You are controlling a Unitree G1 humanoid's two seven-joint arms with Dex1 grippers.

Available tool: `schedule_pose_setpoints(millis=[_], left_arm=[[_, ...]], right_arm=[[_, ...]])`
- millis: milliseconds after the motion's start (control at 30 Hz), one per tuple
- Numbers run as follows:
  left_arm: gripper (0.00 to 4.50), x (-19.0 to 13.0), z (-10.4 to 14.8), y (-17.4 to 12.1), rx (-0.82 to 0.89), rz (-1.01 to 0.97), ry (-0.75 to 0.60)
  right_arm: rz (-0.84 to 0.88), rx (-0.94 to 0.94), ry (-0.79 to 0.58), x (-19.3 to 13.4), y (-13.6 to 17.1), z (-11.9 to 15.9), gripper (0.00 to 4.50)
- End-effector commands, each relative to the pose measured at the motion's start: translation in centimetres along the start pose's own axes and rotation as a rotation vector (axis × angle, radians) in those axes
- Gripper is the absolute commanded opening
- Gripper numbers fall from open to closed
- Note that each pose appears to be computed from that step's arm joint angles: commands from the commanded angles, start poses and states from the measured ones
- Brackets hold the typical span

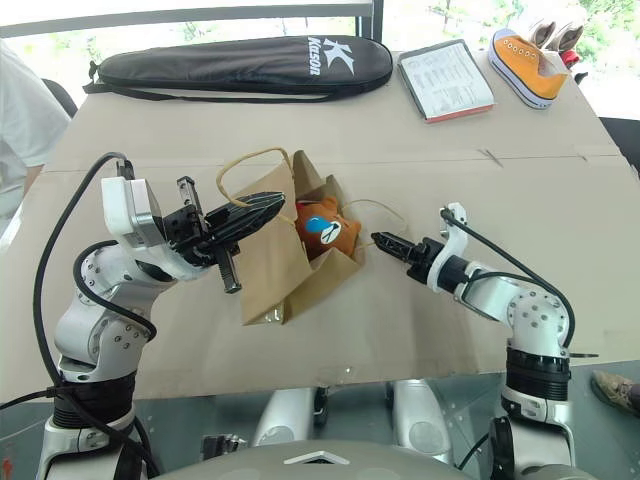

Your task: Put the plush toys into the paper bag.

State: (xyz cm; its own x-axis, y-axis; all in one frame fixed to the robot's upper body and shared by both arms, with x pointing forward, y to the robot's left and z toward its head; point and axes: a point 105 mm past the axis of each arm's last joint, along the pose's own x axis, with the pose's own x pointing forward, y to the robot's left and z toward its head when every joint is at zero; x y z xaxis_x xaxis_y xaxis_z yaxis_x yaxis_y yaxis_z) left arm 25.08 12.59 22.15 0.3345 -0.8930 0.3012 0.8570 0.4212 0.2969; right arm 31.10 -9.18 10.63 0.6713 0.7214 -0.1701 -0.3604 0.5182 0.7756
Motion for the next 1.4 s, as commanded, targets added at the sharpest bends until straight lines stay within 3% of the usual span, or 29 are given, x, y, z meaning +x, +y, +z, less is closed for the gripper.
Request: schedule_pose_setpoints(millis=[33,200,233,300,433,633,733,833,967,1033,1100,1133,1200,1233,1367,1400], left_arm=[[0.00,0.4,1.1,-0.4,0.034,-0.015,-0.031],[0.00,0.5,1.2,-0.2,0.041,-0.003,-0.032],[0.00,0.5,1.2,-0.1,0.043,0.006,-0.035],[0.00,0.6,1.4,0.2,0.046,0.025,-0.046],[0.00,1.5,3.0,2.9,0.058,0.113,-0.116],[0.00,2.4,3.8,6.0,0.094,0.182,-0.141],[0.00,3.0,2.6,5.7,0.022,0.148,-0.123],[0.00,4.4,0.3,4.4,-0.052,0.150,-0.069],[0.00,4.8,-1.3,2.2,-0.158,0.123,-0.029],[0.00,4.1,-2.6,1.6,-0.170,0.121,0.031],[0.00,3.5,-2.0,2.5,-0.149,0.157,0.015],[0.69,3.3,-1.4,3.4,-0.137,0.182,-0.010],[1.34,2.9,-0.5,5.3,-0.104,0.228,-0.036],[1.34,2.8,-0.2,6.0,-0.086,0.237,-0.036],[1.41,2.8,0.0,6.8,-0.064,0.196,-0.040],[1.41,2.9,0.1,6.7,-0.067,0.181,-0.046]], right_arm=[[0.043,-0.039,-0.034,0.9,1.0,1.1,2.73],[0.098,-0.085,-0.097,1.3,2.1,2.1,0.24],[0.132,-0.099,-0.118,1.2,2.8,2.5,0.04],[0.197,-0.133,-0.161,0.8,4.4,3.5,0.04],[0.373,-0.277,-0.297,-0.3,10.8,8.5,0.04],[0.466,-0.523,-0.318,-1.5,16.9,11.8,0.04],[0.411,-0.612,-0.266,-1.2,16.0,11.6,0.04],[0.276,-0.680,-0.195,-0.1,12.1,10.9,0.04],[0.241,-0.777,-0.112,0.2,10.1,9.4,0.04],[0.273,-0.783,-0.107,0.0,10.5,9.1,0.53],[0.345,-0.778,-0.137,-0.8,12.4,9.2,1.25],[0.390,-0.772,-0.150,-1.2,13.5,9.2,1.32],[0.421,-0.768,-0.181,-1.6,14.6,9.6,1.32],[0.426,-0.768,-0.190,-1.7,14.9,9.7,1.32],[0.407,-0.752,-0.188,-1.5,14.3,9.6,0.05],[0.395,-0.750,-0.180,-1.4,13.9,9.4,0.05]])
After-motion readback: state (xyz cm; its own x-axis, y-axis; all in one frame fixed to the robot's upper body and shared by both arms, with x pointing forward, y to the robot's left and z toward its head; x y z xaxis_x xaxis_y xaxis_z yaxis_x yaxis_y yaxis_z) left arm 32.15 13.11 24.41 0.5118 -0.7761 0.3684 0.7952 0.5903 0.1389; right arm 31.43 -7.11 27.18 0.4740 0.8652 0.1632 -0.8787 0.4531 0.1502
